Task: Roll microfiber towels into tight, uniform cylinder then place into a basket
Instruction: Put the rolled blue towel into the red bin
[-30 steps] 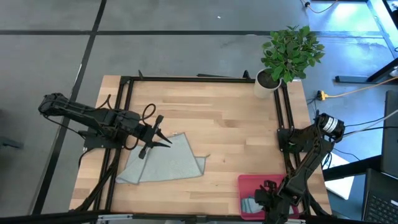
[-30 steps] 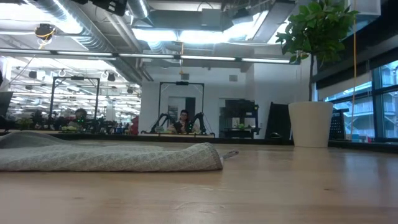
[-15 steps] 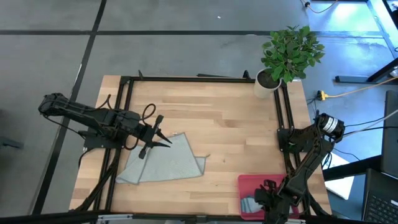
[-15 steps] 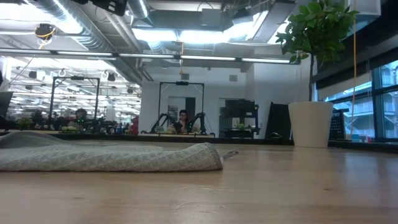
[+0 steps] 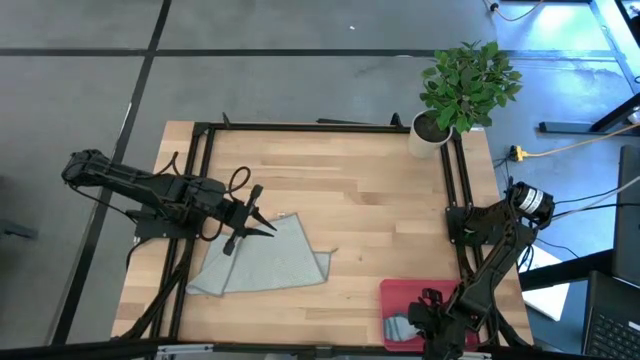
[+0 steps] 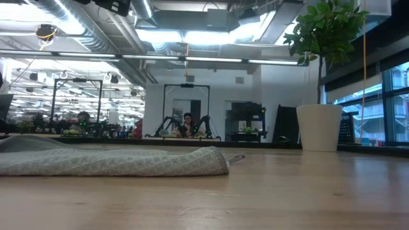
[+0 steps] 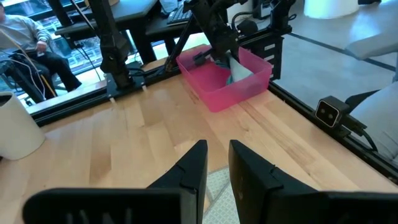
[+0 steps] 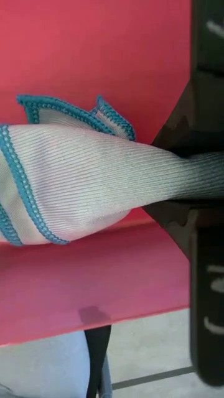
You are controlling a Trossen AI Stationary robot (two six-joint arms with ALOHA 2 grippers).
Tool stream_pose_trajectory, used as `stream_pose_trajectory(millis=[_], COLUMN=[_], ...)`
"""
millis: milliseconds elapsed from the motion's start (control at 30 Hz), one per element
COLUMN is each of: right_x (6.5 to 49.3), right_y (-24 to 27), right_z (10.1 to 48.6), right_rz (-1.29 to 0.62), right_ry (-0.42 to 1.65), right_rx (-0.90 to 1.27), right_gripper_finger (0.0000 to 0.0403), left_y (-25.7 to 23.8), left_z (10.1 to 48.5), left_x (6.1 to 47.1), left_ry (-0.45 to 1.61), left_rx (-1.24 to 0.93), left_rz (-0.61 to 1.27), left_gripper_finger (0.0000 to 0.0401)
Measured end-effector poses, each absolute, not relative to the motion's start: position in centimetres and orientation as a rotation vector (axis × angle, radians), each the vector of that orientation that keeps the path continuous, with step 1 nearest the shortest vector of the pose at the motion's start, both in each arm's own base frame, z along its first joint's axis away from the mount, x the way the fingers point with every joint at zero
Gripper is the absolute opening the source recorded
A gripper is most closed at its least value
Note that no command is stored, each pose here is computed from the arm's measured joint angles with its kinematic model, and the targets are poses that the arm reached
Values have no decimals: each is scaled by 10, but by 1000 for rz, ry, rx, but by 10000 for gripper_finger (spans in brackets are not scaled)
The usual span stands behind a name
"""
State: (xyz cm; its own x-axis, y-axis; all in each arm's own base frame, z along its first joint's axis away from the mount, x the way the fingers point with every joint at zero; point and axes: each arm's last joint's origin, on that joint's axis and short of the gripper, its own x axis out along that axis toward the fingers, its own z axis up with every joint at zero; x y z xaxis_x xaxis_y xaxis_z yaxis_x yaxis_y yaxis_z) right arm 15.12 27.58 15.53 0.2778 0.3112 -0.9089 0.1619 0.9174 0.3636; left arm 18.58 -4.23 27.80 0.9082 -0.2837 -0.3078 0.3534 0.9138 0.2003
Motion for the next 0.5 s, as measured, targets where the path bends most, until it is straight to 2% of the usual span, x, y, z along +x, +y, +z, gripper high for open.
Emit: stream_pose_trajectory(millis=[233,500], right_x=[151,151], right_y=[276,275], right_z=[155,155], right_rz=[97,89], right_ry=[1290,1289], right_rx=[430,427], right_gripper_finger=[60,126], left_y=[-42,-42], left_z=[278,278], left_x=[186,186], left_ry=[277,277], left_rx=[262,262], left_rz=[-333,-333], left_gripper_finger=[56,56])
